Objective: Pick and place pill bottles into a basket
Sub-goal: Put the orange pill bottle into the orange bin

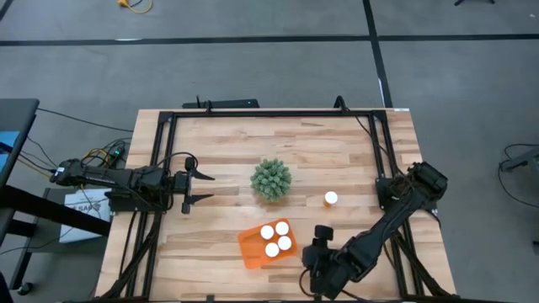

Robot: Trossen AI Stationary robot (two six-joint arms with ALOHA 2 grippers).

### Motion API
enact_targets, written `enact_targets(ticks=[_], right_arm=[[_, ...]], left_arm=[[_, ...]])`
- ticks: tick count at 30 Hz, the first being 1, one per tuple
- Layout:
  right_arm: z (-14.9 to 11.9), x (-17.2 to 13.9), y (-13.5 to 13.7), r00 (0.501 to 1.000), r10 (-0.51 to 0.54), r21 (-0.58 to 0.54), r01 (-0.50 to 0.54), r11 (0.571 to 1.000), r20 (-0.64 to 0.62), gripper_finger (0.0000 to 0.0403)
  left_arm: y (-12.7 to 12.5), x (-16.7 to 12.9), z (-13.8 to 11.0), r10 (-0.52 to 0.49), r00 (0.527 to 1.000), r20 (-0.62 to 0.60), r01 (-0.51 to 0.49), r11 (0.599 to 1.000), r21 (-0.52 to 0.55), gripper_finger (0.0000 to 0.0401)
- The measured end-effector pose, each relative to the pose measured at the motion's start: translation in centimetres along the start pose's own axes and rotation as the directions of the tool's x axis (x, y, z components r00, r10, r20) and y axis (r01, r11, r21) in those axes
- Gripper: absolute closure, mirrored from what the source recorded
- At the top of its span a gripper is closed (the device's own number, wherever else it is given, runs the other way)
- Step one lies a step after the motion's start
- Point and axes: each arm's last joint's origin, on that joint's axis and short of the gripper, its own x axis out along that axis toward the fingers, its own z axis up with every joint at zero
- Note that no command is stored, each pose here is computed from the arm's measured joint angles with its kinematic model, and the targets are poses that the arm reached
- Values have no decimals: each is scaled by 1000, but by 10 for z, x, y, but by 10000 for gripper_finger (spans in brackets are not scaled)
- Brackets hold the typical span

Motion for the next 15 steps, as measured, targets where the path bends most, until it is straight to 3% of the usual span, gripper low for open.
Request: enact_targets(ticks=[7, 15], right_arm=[[35, -20, 3, 989, 7, -70, 4, 998, 151, 215], [68, -16, -2, 938, 49, -130, -5, 992, 344, 212]], left_arm=[[0, 0, 0, -1, 1000, 1, 1, 1000, 0, 159], [0, 0, 0, 0, 1000, 1, 0, 1000, 1, 159]])
